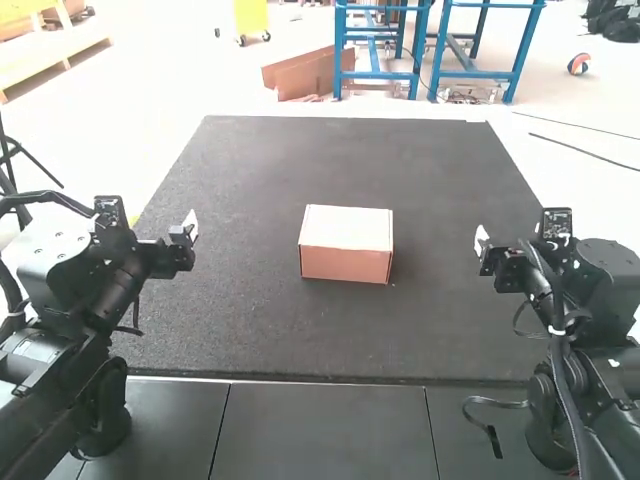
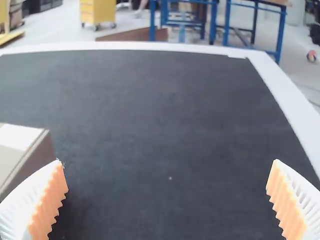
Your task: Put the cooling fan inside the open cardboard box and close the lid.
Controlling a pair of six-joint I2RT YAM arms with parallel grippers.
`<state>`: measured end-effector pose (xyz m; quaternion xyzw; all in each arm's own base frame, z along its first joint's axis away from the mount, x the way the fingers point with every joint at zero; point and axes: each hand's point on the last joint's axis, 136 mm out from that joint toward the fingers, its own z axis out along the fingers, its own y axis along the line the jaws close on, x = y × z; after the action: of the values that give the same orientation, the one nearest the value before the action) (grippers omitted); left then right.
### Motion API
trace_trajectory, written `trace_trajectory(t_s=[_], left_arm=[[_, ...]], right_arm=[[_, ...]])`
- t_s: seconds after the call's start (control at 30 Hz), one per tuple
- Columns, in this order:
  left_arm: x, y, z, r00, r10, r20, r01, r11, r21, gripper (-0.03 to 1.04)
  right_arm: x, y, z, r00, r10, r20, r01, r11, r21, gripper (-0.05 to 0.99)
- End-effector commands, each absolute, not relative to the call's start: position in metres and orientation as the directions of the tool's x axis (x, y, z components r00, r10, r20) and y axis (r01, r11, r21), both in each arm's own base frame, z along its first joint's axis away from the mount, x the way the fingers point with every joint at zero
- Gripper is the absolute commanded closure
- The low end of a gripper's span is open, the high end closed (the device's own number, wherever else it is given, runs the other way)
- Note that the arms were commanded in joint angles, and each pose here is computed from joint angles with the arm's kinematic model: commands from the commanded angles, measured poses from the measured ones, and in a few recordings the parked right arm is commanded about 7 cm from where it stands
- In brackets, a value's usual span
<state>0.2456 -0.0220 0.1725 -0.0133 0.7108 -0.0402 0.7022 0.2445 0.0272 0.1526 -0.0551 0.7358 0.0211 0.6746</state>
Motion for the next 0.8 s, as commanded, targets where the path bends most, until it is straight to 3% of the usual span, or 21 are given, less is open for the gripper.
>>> trace_trajectory(t_s=[0.0, 0.6, 0.77], left_arm=[[0.246, -0.017, 0.172, -0.005, -0.097, -0.995, 0.017, 0.995, -0.097, 0.05], [0.246, -0.011, 0.166, -0.028, -0.066, -0.997, -0.014, 0.998, -0.066, 0.05], [0.246, -0.001, 0.162, -0.043, -0.065, -0.997, -0.054, 0.997, -0.063, 0.05]], right_arm=[[0.244, 0.025, 0.15, -0.09, -0.046, -0.995, -0.098, 0.994, -0.038, 0.02], [0.244, 0.024, 0.149, -0.096, -0.037, -0.995, -0.096, 0.995, -0.028, 0.02], [0.245, 0.023, 0.149, -0.095, -0.031, -0.995, -0.091, 0.996, -0.022, 0.02]])
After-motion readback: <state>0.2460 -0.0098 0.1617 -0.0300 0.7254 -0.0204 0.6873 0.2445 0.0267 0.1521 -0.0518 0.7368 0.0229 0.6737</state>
